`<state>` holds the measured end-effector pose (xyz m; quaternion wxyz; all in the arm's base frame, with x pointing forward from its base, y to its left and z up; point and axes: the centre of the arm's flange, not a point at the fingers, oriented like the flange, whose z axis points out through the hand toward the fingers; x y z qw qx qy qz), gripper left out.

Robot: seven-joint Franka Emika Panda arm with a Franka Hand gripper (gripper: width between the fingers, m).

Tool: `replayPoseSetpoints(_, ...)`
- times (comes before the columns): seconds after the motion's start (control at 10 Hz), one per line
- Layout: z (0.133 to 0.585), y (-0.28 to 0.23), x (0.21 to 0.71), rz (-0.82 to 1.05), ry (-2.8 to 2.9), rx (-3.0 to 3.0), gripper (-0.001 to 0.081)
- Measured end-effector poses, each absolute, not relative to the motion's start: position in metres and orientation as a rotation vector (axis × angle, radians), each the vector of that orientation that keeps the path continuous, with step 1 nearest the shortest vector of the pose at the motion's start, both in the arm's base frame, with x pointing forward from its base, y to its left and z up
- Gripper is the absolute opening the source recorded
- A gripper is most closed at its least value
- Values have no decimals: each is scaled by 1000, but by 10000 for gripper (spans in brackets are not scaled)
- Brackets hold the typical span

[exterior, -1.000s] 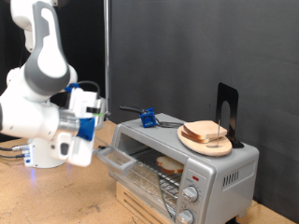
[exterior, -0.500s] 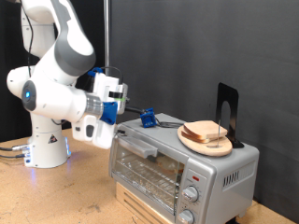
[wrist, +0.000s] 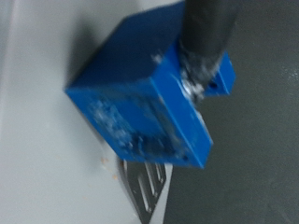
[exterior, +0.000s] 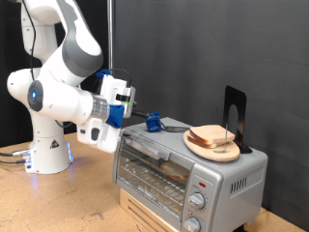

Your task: Make a piece of toast with the oven

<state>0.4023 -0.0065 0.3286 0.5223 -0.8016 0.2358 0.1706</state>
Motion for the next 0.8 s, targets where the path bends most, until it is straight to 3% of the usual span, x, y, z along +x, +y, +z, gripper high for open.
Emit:
replayPoseSetpoints(0.4, 335, -55, 373, 359, 633, -1879, 808)
replayPoseSetpoints(0.8, 339, -67, 359, 381, 497, -1793, 808)
